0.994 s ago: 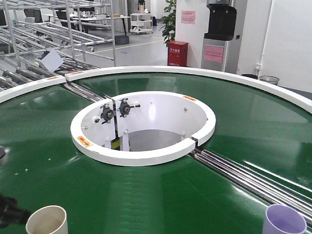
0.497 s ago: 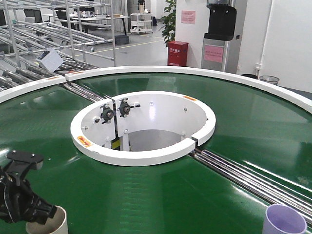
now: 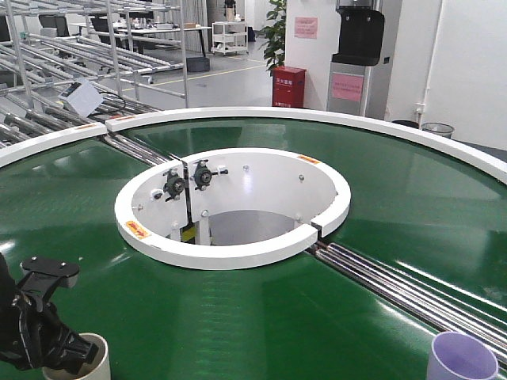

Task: Grab cup from conveyor and place in blue bin
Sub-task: 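Lower left gripper onto white cup and right gripper onto lavender cup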

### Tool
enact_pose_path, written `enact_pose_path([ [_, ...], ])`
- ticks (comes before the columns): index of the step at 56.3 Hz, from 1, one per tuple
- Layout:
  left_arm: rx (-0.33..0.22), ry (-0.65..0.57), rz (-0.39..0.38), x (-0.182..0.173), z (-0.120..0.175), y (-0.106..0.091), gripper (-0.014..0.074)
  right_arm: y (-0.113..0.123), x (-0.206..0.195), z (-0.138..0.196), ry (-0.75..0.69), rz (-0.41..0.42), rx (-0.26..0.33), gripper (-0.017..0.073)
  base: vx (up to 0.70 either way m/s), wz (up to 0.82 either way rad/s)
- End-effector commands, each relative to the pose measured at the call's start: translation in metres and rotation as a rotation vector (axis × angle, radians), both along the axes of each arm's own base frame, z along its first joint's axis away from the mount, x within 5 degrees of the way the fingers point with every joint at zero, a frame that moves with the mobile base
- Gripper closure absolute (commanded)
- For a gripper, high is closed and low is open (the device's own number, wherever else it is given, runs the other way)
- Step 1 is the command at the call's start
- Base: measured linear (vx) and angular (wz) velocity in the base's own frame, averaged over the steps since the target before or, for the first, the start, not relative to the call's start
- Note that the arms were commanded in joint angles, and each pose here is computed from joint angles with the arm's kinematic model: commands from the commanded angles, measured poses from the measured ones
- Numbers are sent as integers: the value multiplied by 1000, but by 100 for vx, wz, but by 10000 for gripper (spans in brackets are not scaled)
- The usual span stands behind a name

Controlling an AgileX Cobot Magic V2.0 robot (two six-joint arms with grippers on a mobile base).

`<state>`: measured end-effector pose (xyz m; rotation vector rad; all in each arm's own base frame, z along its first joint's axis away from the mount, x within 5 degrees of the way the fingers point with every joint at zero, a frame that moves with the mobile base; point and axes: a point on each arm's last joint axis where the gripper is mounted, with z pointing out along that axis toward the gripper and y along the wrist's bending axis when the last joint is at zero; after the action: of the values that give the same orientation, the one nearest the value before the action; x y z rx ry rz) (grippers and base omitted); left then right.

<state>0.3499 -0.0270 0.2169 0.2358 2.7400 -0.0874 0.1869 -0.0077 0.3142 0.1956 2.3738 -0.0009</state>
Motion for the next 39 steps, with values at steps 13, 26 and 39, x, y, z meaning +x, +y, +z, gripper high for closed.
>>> enact_pose_path([
  [13, -12, -109, 7, 4, 25, 0, 433, -5, 88, 16, 117, 45, -72, 69, 0, 0],
  [26, -11, -93, 6, 3, 24, 0, 526, -7, 132, -12, 294, 42, -70, 69, 0, 0],
  [39, -11, -87, 5, 3, 24, 0, 542, -8, 156, -53, 387, 48, -67, 69, 0, 0],
])
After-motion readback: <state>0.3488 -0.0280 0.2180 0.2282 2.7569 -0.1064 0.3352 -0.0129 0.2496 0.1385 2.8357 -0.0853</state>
